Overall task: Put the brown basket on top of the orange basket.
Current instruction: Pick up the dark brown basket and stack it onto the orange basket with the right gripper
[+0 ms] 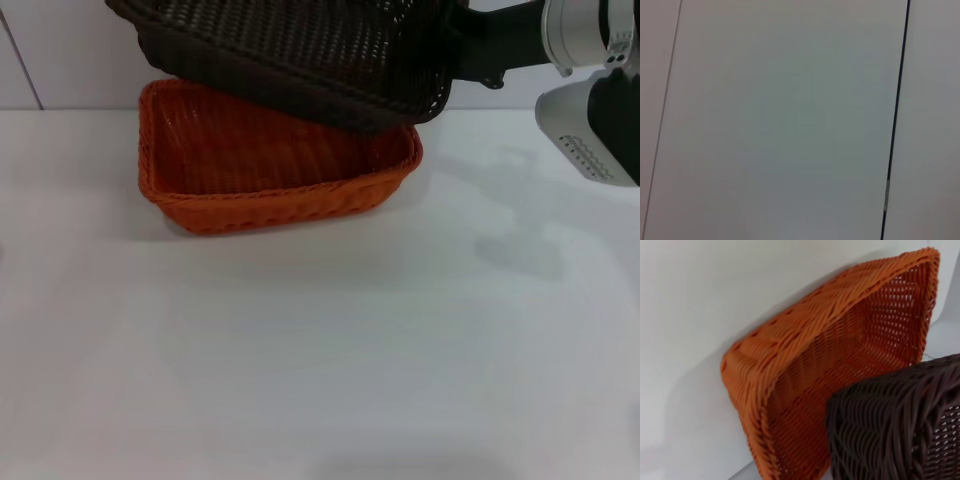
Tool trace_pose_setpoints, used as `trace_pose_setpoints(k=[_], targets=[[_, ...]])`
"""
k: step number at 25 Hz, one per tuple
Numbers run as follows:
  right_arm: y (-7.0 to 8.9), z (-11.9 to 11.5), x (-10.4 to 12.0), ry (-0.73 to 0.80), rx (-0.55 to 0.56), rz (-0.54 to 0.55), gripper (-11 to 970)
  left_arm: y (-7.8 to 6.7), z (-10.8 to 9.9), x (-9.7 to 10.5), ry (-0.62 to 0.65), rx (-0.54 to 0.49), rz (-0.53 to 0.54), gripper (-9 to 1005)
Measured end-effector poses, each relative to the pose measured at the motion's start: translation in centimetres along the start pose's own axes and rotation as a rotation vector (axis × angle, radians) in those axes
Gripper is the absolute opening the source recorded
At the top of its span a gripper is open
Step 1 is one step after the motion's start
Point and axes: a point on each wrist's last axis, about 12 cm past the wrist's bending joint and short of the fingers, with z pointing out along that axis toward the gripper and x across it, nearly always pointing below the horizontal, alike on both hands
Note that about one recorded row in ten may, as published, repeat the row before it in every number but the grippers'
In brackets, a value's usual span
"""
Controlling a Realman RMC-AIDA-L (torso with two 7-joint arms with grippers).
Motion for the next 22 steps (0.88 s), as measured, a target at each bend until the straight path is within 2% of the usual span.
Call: trace_pose_setpoints(k=[7, 22], targets=[[1.1, 1.0, -0.4, 0.035, -0.014, -0.028, 123, 0.0, 0.0, 0.0, 0.001, 0.0, 0.001, 808], [1.2, 1.8, -1.6, 0.033, 0.026, -0.057, 124, 0.2, -0.2, 0.2, 0.009, -0.006, 0.005, 808]])
